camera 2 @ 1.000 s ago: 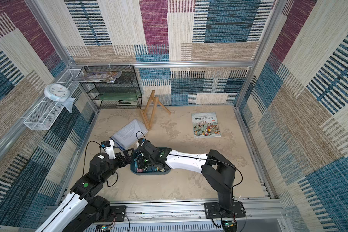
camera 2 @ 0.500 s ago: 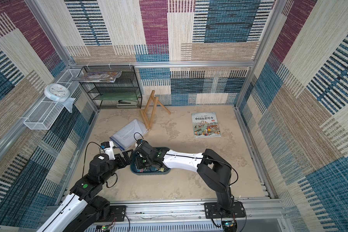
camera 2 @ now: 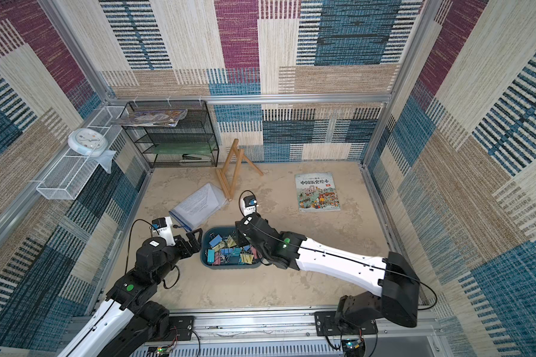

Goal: Put the binder clips in the storage box
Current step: Place the binder clip in the storage box, then reset both arms

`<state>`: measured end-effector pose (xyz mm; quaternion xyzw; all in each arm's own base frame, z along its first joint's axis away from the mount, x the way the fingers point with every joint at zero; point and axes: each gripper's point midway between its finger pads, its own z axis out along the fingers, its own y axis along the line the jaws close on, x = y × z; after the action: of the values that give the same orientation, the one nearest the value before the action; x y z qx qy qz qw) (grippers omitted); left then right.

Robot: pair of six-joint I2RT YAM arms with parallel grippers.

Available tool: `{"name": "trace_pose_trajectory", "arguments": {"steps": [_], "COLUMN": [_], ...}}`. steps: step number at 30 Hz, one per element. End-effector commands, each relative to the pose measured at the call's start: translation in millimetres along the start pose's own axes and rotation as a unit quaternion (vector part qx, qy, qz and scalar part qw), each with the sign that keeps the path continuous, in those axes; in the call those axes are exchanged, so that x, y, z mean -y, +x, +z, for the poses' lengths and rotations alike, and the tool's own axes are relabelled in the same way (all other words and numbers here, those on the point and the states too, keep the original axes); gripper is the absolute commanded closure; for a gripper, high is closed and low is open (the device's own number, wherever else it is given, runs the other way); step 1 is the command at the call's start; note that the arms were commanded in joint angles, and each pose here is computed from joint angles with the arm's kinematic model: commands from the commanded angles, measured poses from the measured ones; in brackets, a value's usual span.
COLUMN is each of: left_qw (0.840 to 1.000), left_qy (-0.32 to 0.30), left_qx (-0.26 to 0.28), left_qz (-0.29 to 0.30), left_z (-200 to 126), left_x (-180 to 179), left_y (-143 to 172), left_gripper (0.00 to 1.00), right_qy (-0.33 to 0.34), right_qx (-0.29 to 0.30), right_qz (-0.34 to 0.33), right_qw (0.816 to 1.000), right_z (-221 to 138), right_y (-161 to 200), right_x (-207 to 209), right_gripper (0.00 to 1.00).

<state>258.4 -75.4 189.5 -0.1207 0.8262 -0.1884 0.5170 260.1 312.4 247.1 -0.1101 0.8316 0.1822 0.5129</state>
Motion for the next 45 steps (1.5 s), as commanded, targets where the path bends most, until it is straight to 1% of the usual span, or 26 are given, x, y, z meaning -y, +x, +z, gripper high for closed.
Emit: {"name": "trace_pose_trajectory", "arguments": {"steps": [1, 3, 6, 8, 11, 12, 14, 16, 19, 23, 25, 26, 27, 28, 29, 30, 32, 34, 36, 38, 40, 41, 42, 45], "left_qw": [0.997, 0.993, 0.982, 0.972, 0.954, 0.949, 0.939, 0.934, 0.936, 0.949, 0.953, 0.954, 0.954, 0.955, 0.955, 0.955, 0.958, 0.965, 0.966, 0.972, 0.973, 0.973, 0.974, 0.973], "left_qy": [-0.039, -0.060, -0.100, -0.125, -0.162, -0.171, -0.190, -0.197, -0.191, -0.175, -0.172, -0.173, -0.177, -0.178, -0.180, -0.175, -0.178, -0.164, -0.164, -0.157, -0.149, -0.149, -0.151, -0.150], "left_qx": [0.061, 0.089, 0.128, 0.160, 0.191, 0.193, 0.177, 0.162, 0.161, 0.142, 0.129, 0.119, 0.112, 0.104, 0.106, 0.099, 0.086, 0.075, 0.068, 0.043, 0.056, 0.050, 0.043, 0.050], "left_qz": [0.034, 0.054, 0.094, 0.121, 0.166, 0.184, 0.225, 0.251, 0.248, 0.219, 0.214, 0.215, 0.214, 0.212, 0.213, 0.218, 0.205, 0.192, 0.186, 0.170, 0.168, 0.167, 0.164, 0.166], "left_z": [-0.5, 0.9, 1.6, 1.4, 5.6, 8.7, 20.0, 33.7, 53.3, 76.4, 87.5, 93.7, 98.9, 105.4, 110.5, 114.5, 123.2, 133.5, 142.9, 144.9, 145.7, 145.7, 145.5, 145.5], "left_x": [-11.8, -18.9, -31.5, -38.7, -49.4, -51.2, -55.4, -59.6, -68.2, -84.9, -92.3, -96.5, -101.0, -106.0, -109.4, -110.0, -119.6, -126.3, -133.4, -137.1, -137.3, -137.6, -138.0, -138.4], "left_y": [-22.3, -29.6, -40.1, -47.9, -52.8, -53.5, -52.0, -47.9, -45.9, -42.7, -41.3, -39.0, -37.7, -34.4, -36.0, -33.9, -32.5, -27.4, -24.3, -22.4, -25.1, -24.0, -23.7, -24.0], "left_gripper": [0.01, 0.00, 0.00, 0.00, 0.00, 0.01, 0.01, 0.01, 0.01, 0.01, 0.01, 0.01, 0.01, 0.01, 0.01, 0.01, 0.01, 0.01, 0.01, 0.01, 0.01, 0.01, 0.01, 0.01], "right_qy": [0.175, 0.209, 0.267, 0.312, 0.354, 0.368, 0.390, 0.410, 0.432, 0.417, 0.419, 0.409, 0.397, 0.368, 0.350, 0.347, 0.320, 0.313, 0.308, 0.314, 0.315, 0.313, 0.313, 0.313], "right_qx": [0.116, 0.144, 0.155, 0.159, 0.174, 0.173, 0.159, 0.137, 0.127, 0.162, 0.177, 0.181, 0.181, 0.177, 0.194, 0.189, 0.152, 0.161, 0.170, 0.189, 0.189, 0.185, 0.179, 0.179], "right_qz": [-0.067, -0.064, -0.027, -0.004, -0.004, -0.004, -0.006, -0.006, -0.016, -0.020, -0.028, -0.040, -0.033, -0.030, -0.042, -0.042, -0.014, -0.010, -0.014, -0.015, -0.015, -0.014, -0.013, -0.014], "right_qw": [0.975, 0.965, 0.951, 0.937, 0.919, 0.914, 0.907, 0.901, 0.893, 0.894, 0.890, 0.893, 0.899, 0.912, 0.915, 0.918, 0.935, 0.936, 0.936, 0.930, 0.930, 0.931, 0.932, 0.933], "right_z": [-30.1, -40.3, -47.6, -51.9, -57.1, -57.9, -55.4, -50.3, -44.0, -38.4, -36.0, -31.6, -24.6, -13.3, -8.6, -5.4, 5.3, 1.5, -0.7, -6.8, -7.4, -6.4, -4.9, -5.0], "right_y": [-35.2, -39.9, -34.6, -22.2, -3.6, 2.9, 18.0, 31.3, 41.2, 46.4, 40.9, 36.9, 36.4, 40.7, 36.9, 38.4, 45.1, 45.2, 47.5, 49.7, 51.1, 51.4, 51.7, 51.7], "right_x": [82.5, 116.7, 178.6, 222.1, 264.8, 276.6, 301.5, 323.0, 346.4, 365.3, 372.1, 371.4, 372.7, 372.0, 370.8, 373.5, 379.0, 380.8, 378.3, 378.4, 378.4, 378.3, 378.7, 378.4], "right_gripper": [0.41, 0.35, 0.28, 0.23, 0.14, 0.11, 0.10, 0.09, 0.08, 0.08, 0.08, 0.07, 0.07, 0.07, 0.08, 0.08, 0.08, 0.07, 0.06, 0.07, 0.06, 0.03, 0.02, 0.01]}}
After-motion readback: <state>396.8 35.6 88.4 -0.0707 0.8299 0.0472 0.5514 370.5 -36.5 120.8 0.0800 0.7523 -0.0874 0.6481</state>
